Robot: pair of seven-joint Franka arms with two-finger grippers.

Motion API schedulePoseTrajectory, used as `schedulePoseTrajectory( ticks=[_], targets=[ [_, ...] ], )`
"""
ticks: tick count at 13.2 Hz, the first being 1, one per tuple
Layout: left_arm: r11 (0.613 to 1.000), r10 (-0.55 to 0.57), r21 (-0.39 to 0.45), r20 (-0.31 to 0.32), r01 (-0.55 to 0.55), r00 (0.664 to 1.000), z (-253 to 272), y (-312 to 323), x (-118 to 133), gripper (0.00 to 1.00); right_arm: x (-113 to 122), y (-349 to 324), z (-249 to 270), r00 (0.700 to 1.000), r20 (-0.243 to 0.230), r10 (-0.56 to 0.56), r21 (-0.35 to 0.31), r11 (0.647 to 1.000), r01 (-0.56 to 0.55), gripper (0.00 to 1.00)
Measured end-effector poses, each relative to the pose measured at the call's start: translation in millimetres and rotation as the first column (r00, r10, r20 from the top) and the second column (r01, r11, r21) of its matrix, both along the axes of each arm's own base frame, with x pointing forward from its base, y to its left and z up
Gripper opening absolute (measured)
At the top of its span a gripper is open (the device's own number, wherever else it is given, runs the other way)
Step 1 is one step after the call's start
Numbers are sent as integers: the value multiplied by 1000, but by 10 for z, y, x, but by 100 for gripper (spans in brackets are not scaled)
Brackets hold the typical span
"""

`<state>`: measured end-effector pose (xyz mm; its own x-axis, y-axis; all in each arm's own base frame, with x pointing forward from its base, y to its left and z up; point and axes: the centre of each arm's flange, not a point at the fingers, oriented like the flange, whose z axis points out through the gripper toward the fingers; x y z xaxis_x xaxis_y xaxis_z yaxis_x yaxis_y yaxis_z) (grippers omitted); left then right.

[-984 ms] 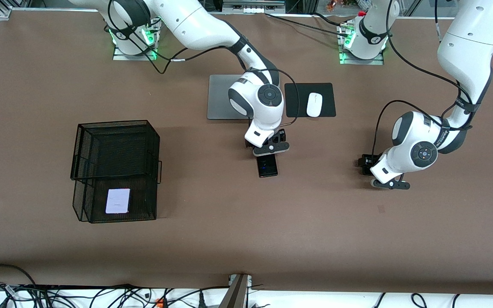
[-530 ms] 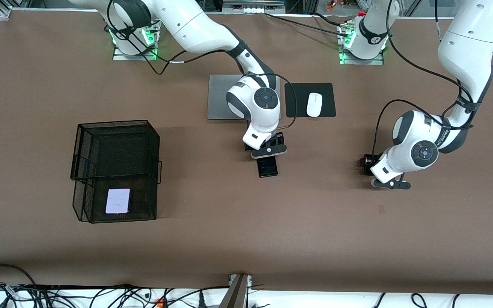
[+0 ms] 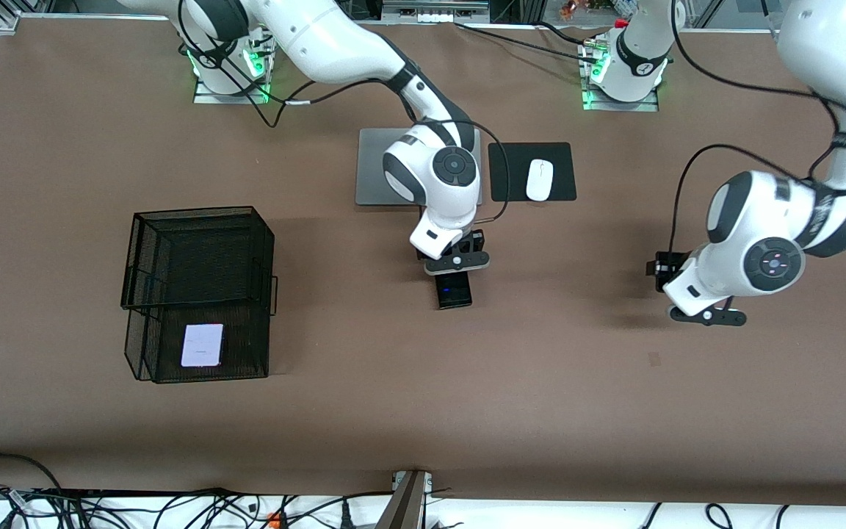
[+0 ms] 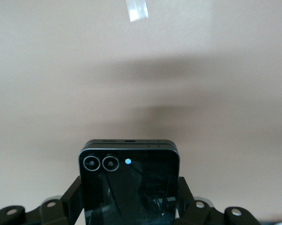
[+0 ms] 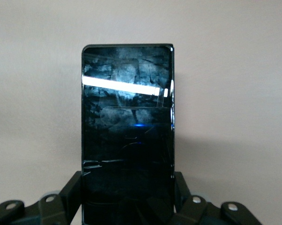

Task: Place phones with both arms
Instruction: 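Carry the black phone to the basket while the left gripper moves the flip phone, then release the black phone in the basket while the left gripper releases the flip phone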

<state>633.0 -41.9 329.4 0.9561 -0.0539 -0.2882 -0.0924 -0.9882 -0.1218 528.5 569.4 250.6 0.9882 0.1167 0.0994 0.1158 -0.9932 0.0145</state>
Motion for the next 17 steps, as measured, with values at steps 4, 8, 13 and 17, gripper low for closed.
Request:
schedulePoseTrajectory(
  ticks=[4,8,13,17],
  targets=[
    [995,-64,-74,40,66,997,553,-744,57,80,446,-880,1340,990,-80,-116,-49,992,112,79],
    [987,0,-161,36,6,999,385,-2187,-155,80,675,-2282,2008,981,-141,-131,-125,986,114,79],
    [951,174,-280,124,-134,977,-321,-3527,-376,80,518,-4089,1785,978,-191,-88,-82,994,73,79],
    [924,206,-351,116,-154,972,-977,-3877,-487,80,246,-4412,1023,983,-178,-37,-65,998,26,79]
  ],
)
